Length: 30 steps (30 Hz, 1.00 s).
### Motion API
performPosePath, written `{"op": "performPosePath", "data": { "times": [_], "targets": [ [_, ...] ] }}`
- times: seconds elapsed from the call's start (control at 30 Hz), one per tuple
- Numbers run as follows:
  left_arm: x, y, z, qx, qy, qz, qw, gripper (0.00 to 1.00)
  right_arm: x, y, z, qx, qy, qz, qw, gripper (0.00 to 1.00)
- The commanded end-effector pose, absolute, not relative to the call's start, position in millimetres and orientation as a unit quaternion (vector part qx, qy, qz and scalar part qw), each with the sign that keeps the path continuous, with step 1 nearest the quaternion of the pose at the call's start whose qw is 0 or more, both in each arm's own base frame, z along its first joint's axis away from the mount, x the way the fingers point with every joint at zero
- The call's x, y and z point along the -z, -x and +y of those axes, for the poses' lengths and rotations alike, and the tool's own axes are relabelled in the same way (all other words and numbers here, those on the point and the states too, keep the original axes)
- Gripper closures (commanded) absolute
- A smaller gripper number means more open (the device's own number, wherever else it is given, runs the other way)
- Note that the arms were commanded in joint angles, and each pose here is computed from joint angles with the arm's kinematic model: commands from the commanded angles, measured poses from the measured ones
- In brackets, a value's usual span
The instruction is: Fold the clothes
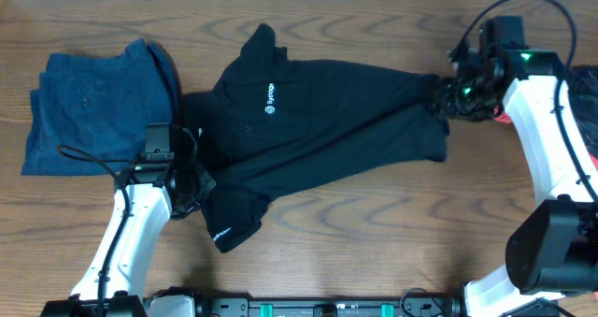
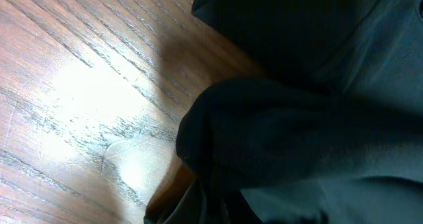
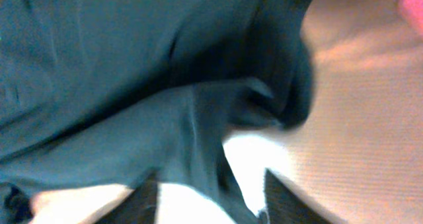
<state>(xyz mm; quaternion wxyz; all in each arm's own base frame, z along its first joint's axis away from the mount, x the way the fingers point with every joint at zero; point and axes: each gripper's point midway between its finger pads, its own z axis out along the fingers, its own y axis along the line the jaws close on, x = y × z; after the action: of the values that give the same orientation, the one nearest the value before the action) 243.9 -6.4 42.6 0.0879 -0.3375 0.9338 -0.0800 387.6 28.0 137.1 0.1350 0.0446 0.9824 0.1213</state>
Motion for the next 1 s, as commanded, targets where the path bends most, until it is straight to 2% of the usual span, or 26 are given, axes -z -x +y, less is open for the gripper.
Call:
{"op": "performPosePath", "data": {
  "times": [0.0,0.37,0.67,0.97],
  "targets": [
    [-41.1,-242.3,-2.5,0.070,0.333,0.936,0.088,0.94,-119.2,-384.8,24.0,-0.116,-0.051,0.985,0.114,0.36],
    [-41.5,-244.1,-2.3,0.070,0.329,0.937,0.091,0.94,-69.0,-328.7,21.8,-0.100,-0.063,0.993,-0.008,0.33],
    [-41.5,-244.2,-2.3,0.070,0.329,0.937,0.092,0.94,-9.0,-328.5,22.0,-0.095,-0.068,0.992,0.038,0.40],
    [-41.5,-244.2,-2.3,0.070,0.329,0.937,0.092,0.94,3.4,-343.2,36.3,-0.099,-0.044,0.990,0.087,0.39]
  ]
}}
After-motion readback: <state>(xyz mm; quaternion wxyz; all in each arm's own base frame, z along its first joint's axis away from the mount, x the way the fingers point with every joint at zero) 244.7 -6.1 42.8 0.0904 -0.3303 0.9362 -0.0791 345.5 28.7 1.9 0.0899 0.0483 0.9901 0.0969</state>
